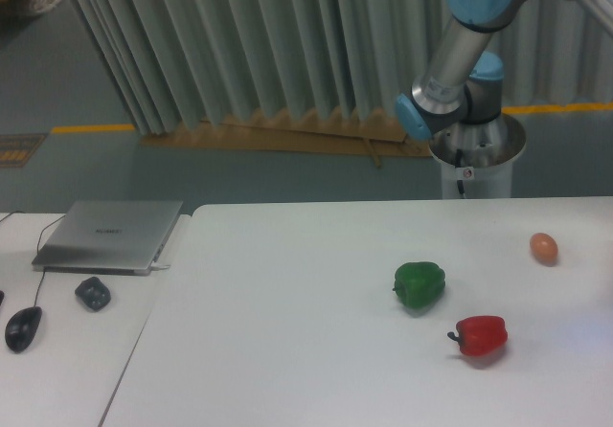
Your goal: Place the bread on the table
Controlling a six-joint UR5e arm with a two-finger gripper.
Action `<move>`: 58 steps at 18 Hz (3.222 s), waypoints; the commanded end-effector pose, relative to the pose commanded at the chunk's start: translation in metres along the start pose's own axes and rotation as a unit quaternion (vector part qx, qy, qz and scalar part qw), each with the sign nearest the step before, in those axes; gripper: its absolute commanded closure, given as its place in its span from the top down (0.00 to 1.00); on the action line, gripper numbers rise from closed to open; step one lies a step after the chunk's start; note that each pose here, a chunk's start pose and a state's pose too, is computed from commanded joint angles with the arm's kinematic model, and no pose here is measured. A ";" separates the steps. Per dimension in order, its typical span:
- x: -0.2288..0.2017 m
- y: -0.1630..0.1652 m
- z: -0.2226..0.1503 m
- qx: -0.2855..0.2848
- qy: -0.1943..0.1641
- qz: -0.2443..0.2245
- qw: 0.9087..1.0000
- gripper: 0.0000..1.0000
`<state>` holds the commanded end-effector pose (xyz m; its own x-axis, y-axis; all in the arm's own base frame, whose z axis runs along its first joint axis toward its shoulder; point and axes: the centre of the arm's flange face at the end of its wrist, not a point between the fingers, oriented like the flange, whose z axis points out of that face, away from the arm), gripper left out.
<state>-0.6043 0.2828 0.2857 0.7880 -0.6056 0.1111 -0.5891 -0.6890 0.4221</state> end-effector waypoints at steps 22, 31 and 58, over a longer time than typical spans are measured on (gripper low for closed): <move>0.012 -0.115 -0.181 0.323 -0.081 -0.259 0.907 0.48; -0.023 -0.223 -0.156 0.232 -0.107 -0.289 0.923 0.49; -0.020 -0.073 -0.143 0.133 -0.120 0.105 0.978 1.00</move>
<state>-0.5510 0.4021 0.3816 0.5993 -0.7985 -0.0569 -0.7840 -0.5999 0.1596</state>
